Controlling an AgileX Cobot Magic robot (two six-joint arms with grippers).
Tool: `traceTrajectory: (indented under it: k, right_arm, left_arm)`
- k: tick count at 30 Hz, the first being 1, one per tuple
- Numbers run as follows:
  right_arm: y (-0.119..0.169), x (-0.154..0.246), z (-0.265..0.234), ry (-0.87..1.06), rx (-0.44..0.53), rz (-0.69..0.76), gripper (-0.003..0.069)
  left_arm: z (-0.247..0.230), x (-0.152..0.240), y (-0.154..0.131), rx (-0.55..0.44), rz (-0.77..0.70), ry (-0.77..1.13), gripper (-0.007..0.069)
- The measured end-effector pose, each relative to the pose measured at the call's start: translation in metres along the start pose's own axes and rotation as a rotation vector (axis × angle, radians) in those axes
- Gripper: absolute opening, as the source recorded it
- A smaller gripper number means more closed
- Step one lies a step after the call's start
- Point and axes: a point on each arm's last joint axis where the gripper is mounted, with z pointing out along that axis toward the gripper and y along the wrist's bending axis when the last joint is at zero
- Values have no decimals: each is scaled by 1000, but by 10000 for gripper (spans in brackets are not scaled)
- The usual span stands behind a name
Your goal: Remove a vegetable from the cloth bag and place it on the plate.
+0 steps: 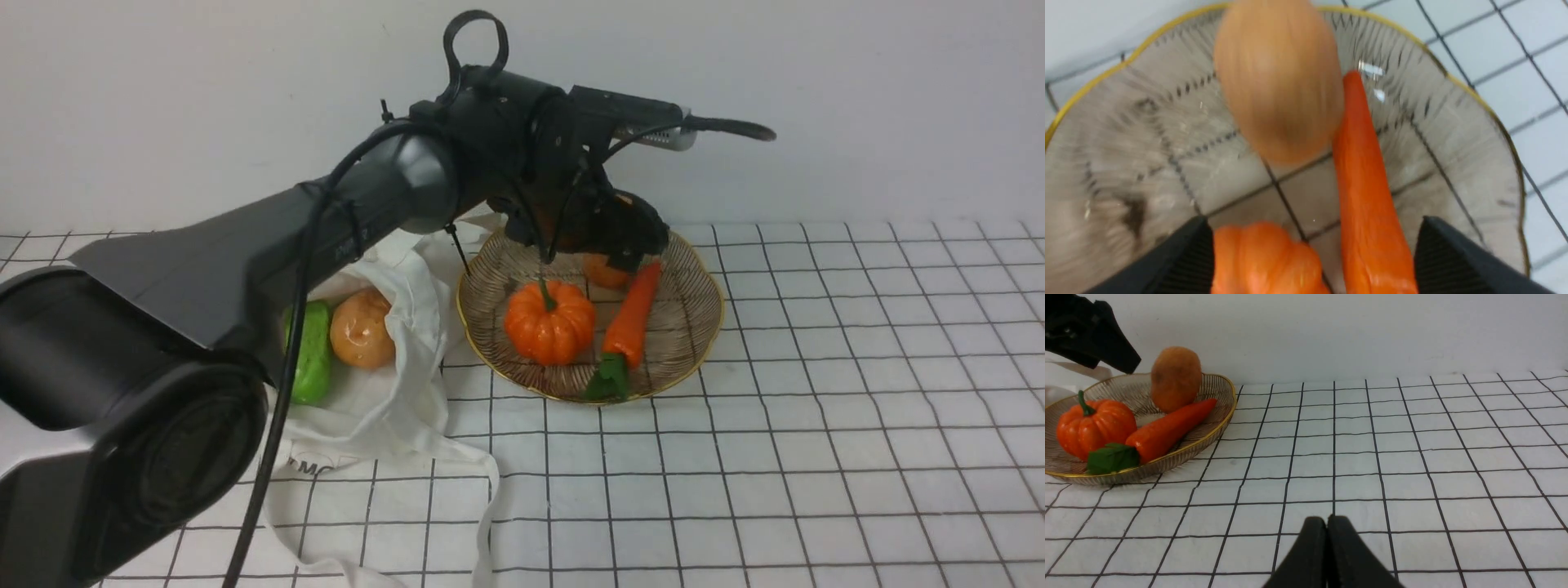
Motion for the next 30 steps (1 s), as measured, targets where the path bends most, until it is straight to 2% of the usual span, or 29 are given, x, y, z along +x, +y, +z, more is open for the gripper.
traceTrajectory:
  k: [1, 2, 6, 7, 8, 10, 15, 20, 21, 23, 26, 29, 30]
  right_arm:
    - [0, 0, 0, 0, 0, 0, -15]
    - [0, 0, 0, 0, 0, 0, -15]
    - [0, 0, 0, 0, 0, 0, -15]
    - [0, 0, 0, 0, 0, 0, -15]
    - [0, 0, 0, 0, 0, 0, -15]
    - [0, 0, 0, 0, 0, 0, -15]
    - [0, 0, 0, 0, 0, 0, -15]
    - [0, 0, 0, 0, 0, 0, -15]
    - [0, 0, 0, 0, 0, 0, -15]
    - [0, 0, 0, 0, 0, 0, -15]
    - [0, 0, 0, 0, 0, 0, -15]
    - [0, 0, 0, 0, 0, 0, -15]
    - [0, 0, 0, 0, 0, 0, -15]
  left_arm:
    - [-1, 0, 0, -1, 0, 6, 542]
    - [-23, -6, -1, -2, 3, 21, 466]
    - [-86, -20, -3, -3, 49, 28, 244]
    - [-118, -24, -3, -11, 82, 22, 136]
    - [-140, -26, -2, -18, 102, 8, 78]
    - [-181, -27, -1, -35, 118, -45, 21]
    - [-251, -10, 4, -61, 124, -113, -8]
    - [-271, 30, 10, -66, 131, -43, -8]
    - [-275, 54, 13, -67, 135, -4, -8]
    - [-280, 79, 15, -59, 140, -25, -8]
    - [-290, 128, 20, -32, 139, -142, -8]
    - [-297, 159, 23, -11, 121, -227, -8]
    - [-297, 182, 25, 3, 94, -287, -8]
